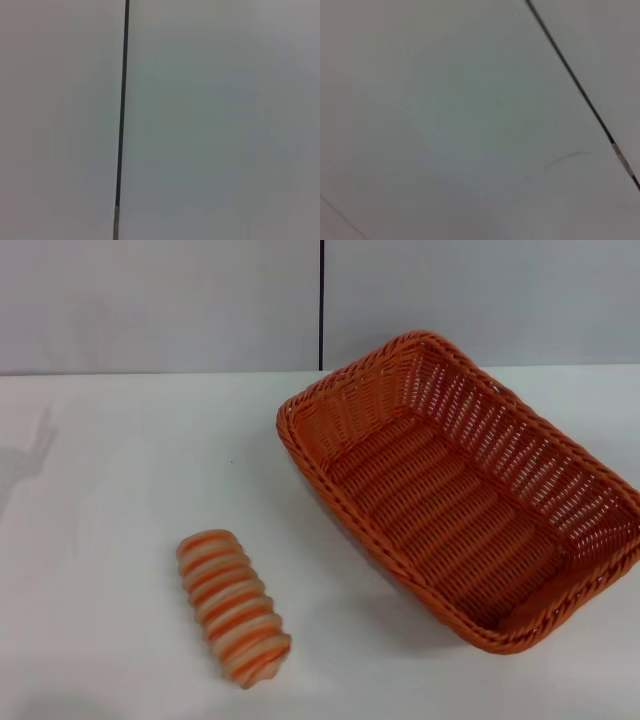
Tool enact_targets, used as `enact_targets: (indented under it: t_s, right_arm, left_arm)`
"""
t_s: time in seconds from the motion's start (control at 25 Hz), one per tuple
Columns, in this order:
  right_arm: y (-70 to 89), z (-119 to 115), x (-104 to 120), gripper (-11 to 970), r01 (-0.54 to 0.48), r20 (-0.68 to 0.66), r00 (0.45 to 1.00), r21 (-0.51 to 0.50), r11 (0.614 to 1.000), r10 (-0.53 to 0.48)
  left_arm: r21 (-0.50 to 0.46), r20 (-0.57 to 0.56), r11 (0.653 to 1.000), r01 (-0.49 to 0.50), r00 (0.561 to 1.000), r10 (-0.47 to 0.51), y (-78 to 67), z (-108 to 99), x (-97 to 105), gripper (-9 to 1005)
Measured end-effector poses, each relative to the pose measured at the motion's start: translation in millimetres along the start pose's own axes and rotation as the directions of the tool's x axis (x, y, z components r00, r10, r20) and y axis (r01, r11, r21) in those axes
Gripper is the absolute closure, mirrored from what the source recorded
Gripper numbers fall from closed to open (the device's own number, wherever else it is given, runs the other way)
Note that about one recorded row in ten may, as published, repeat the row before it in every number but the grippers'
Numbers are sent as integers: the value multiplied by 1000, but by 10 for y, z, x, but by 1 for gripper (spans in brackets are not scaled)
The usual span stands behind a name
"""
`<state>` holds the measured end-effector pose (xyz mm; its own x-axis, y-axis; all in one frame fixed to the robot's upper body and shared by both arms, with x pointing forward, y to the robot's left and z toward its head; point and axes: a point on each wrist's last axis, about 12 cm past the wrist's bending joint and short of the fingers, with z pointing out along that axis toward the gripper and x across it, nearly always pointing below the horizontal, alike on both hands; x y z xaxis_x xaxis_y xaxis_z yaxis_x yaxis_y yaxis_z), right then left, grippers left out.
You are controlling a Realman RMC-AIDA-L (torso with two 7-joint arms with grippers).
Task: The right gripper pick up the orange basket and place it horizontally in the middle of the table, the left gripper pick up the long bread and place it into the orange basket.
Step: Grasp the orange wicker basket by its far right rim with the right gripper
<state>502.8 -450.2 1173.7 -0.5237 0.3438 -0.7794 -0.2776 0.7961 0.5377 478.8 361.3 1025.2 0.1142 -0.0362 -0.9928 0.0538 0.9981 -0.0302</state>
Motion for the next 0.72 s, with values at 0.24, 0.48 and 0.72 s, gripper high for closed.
enact_targets:
  t_s: [0.24, 0.48, 0.72]
  right_arm:
    - [162, 259, -325, 376, 37, -269, 962, -4, 999, -36]
    - [414, 670, -402, 376, 58, -513, 853, -93, 994, -98]
    - [550, 1063, -342, 376, 88, -631, 764, -104, 991, -134]
  left_arm:
    - [-1, -25, 1000, 3, 1000, -3, -34, 73, 27, 232]
    - [18, -30, 1000, -2, 1000, 3, -74, 208, 9, 232]
    - [28, -23, 1000, -11, 1000, 11, -77, 247, -14, 231]
